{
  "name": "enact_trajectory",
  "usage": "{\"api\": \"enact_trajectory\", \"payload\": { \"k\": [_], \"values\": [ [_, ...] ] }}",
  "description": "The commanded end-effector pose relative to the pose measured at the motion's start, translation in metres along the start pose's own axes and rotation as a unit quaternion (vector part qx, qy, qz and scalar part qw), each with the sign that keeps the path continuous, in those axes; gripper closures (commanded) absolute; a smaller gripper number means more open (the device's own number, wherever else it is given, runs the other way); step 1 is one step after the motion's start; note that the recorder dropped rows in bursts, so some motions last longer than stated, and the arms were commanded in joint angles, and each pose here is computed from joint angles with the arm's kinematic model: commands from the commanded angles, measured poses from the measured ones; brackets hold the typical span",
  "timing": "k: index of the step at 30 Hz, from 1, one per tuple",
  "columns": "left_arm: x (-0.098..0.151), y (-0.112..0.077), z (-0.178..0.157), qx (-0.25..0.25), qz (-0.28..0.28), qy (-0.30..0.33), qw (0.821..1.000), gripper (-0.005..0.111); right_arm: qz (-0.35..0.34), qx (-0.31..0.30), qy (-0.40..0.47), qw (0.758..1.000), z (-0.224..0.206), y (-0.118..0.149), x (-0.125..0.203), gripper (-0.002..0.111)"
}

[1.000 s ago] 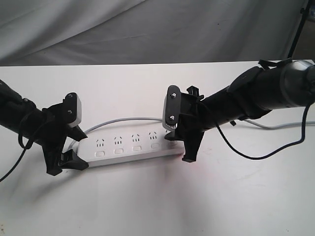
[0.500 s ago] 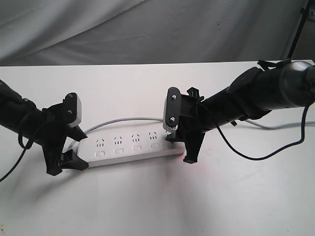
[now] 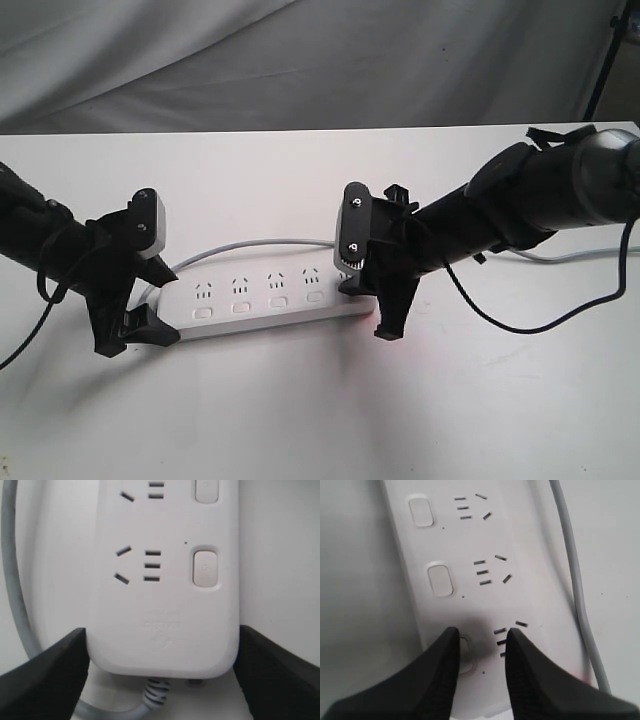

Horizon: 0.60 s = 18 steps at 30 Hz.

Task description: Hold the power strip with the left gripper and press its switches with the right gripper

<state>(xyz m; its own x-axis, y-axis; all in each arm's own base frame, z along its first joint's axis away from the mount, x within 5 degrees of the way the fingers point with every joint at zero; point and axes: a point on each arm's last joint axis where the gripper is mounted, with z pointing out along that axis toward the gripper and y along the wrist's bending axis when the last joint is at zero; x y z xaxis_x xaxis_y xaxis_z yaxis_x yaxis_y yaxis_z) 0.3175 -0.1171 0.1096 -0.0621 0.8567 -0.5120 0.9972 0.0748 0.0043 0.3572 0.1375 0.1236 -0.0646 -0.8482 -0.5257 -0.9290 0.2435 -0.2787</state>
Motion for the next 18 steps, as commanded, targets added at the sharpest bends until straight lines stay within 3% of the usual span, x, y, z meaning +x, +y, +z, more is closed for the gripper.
{"api": "enact_trajectory", "payload": {
  "k": [1,18],
  "values": [
    [-0.003,0.0,-0.001,0.0,0.002,-0.003,1.0,0.037,-0.004,-0.005,0.018,1.0,0.003,0.006,0.01,0.077],
    [-0.003,0.0,-0.001,0.0,0.002,-0.003,1.0,0.037,0.007,-0.019,0.03,0.999,0.018,0.011,0.02,0.077]
  ]
}}
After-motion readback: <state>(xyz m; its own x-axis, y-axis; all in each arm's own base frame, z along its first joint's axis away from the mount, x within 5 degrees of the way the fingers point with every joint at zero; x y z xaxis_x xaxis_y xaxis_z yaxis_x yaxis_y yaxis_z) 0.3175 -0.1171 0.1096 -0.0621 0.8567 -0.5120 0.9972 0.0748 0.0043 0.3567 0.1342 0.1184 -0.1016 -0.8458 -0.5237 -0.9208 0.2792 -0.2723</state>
